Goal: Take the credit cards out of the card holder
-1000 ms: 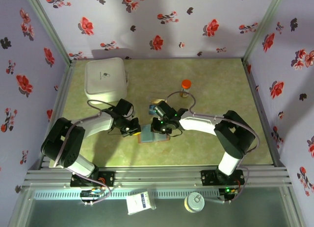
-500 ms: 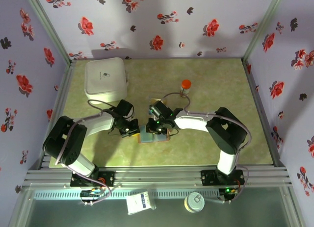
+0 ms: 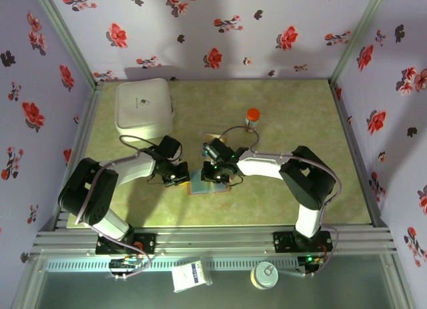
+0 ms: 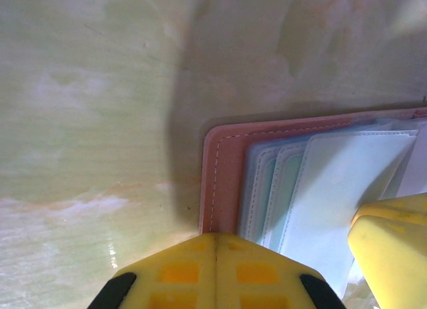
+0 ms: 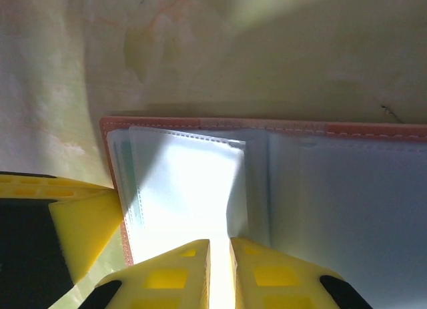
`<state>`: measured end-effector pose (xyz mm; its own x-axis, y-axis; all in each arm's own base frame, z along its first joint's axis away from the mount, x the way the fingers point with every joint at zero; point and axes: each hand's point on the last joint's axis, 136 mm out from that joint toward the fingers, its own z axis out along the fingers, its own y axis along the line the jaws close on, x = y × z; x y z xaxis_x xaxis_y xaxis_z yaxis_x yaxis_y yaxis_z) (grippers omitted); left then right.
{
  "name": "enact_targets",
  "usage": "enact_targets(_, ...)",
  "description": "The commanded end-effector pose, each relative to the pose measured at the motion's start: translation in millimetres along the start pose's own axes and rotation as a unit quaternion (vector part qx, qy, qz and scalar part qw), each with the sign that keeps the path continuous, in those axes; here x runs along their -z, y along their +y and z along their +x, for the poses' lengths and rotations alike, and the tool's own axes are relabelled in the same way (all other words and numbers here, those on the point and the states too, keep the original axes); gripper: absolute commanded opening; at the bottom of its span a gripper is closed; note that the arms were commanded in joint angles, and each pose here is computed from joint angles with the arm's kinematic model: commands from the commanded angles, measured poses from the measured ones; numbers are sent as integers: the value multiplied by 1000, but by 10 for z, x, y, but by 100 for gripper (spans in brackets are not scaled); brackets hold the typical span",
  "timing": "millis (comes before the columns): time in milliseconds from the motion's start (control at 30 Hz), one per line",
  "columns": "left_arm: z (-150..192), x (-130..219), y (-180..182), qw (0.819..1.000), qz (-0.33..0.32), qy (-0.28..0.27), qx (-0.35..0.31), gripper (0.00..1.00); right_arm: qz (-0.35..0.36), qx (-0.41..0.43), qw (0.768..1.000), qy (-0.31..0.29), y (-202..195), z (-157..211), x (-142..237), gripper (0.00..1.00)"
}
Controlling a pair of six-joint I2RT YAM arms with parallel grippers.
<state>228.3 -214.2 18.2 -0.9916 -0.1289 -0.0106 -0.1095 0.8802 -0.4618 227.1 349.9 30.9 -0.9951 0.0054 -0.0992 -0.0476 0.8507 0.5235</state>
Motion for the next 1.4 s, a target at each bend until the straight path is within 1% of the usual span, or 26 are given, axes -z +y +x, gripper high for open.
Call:
enact_targets(0, 24, -1, 138, 999, -31, 6, -1, 0, 21, -6, 1000, -15, -109, -39, 85, 15)
enact_targets(567, -6, 101, 54, 1000, -22, -2, -3, 0, 6, -13, 1000, -8, -172, 5, 88, 14)
enact_targets(733, -34, 262, -77, 1000, 1, -20, 0, 0, 4, -12, 1000, -11, -162, -2, 99, 14)
enact_targets(833, -42, 355, -213, 999, 33, -29, 3, 1, 4, -13, 1000, -11, -172, 0, 99, 14)
enact_targets(967, -43, 420, -399, 996, 86, -34, 10, 10, 6, -14, 1000, -10, -186, 7, 98, 14)
enact_targets(1067, -13, 399, -490, 993, 112, -26, 17, 15, 5, -13, 1000, -11, -183, 8, 108, 14)
enact_targets(1200, 31, 320, -532, 992, 124, -17, 20, 23, 5, -14, 1000, -11, -189, 4, 110, 14)
enact_targets(1367, 71, 200, -536, 992, 126, -4, 25, 26, 5, -15, 1000, -10, -189, 6, 110, 14)
